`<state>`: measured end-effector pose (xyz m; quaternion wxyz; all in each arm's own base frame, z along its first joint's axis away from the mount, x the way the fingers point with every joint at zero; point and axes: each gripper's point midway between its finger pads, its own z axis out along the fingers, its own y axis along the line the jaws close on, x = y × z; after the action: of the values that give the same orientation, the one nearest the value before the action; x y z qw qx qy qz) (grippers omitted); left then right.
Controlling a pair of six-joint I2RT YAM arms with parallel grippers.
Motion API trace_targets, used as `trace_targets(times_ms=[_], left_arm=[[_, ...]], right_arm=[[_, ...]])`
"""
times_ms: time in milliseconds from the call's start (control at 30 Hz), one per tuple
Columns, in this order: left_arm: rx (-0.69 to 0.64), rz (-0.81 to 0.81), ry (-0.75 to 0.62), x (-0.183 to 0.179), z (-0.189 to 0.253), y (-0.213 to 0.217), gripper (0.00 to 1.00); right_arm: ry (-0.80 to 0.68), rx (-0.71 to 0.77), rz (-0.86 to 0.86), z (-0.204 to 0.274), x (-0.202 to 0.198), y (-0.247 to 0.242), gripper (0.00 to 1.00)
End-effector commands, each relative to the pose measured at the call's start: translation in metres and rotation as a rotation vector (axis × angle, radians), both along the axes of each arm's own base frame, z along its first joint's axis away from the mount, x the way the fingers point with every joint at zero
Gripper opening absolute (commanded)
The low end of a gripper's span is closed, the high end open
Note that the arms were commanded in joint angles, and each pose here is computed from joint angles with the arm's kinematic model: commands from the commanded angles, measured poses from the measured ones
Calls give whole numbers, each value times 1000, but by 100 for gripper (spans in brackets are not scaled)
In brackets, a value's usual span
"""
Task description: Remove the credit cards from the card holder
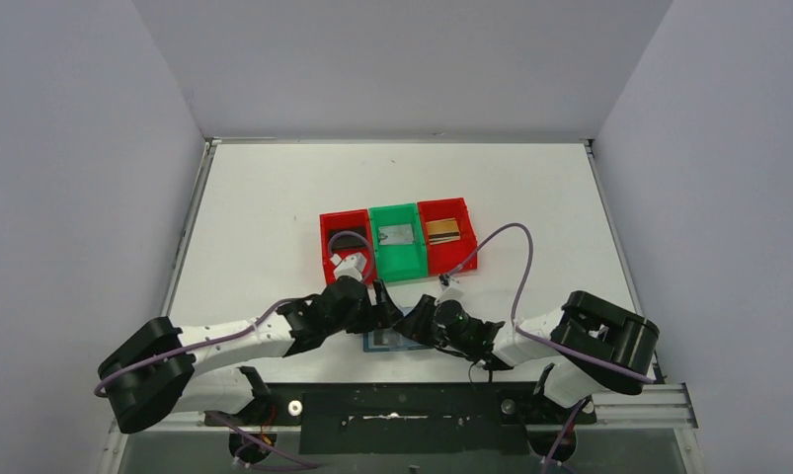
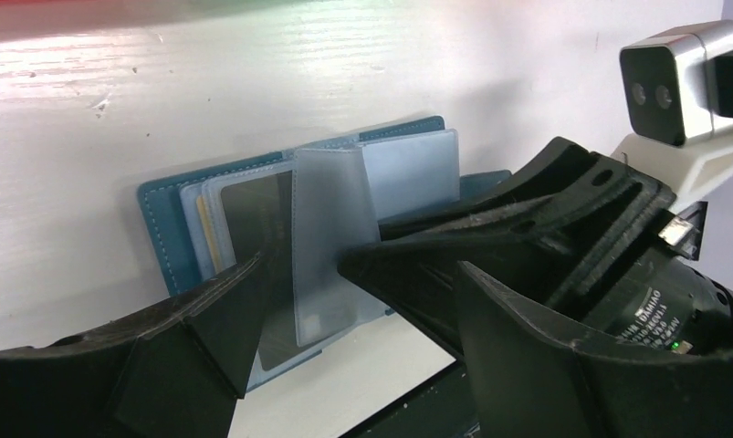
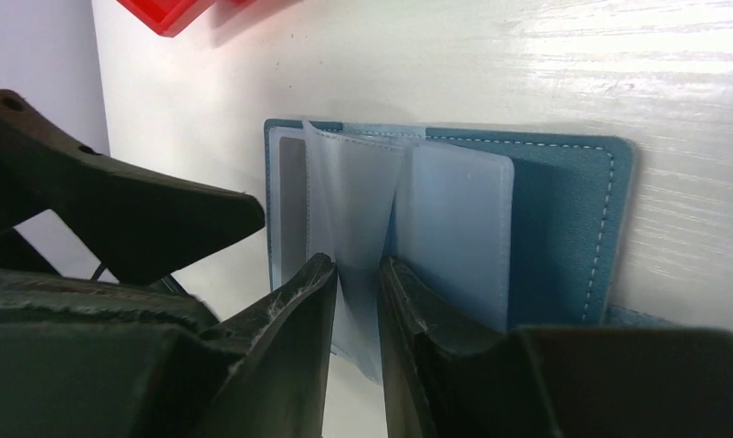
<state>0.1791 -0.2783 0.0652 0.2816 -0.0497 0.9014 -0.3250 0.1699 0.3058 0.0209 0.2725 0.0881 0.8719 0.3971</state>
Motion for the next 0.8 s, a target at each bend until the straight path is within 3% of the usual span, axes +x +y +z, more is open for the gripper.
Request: trace_targets(times_ms=[0, 133, 300, 567, 767], left_arm=[[-75, 20, -36, 10, 10, -17, 70], [-41, 39, -4, 7, -6, -10, 60], [-6, 75, 18, 4, -19, 2, 53], [31, 63, 37, -1, -31, 8, 43], [43, 56, 41, -1, -32, 7, 37]], right_arm=[[-18, 36, -57, 8, 8, -5, 28], [-23, 39, -64, 11, 10, -7, 30], [-38, 31, -71, 15, 11, -10, 28], [-54, 30, -56, 22, 11, -9, 34], [-36, -10, -78, 13, 12, -15, 21]])
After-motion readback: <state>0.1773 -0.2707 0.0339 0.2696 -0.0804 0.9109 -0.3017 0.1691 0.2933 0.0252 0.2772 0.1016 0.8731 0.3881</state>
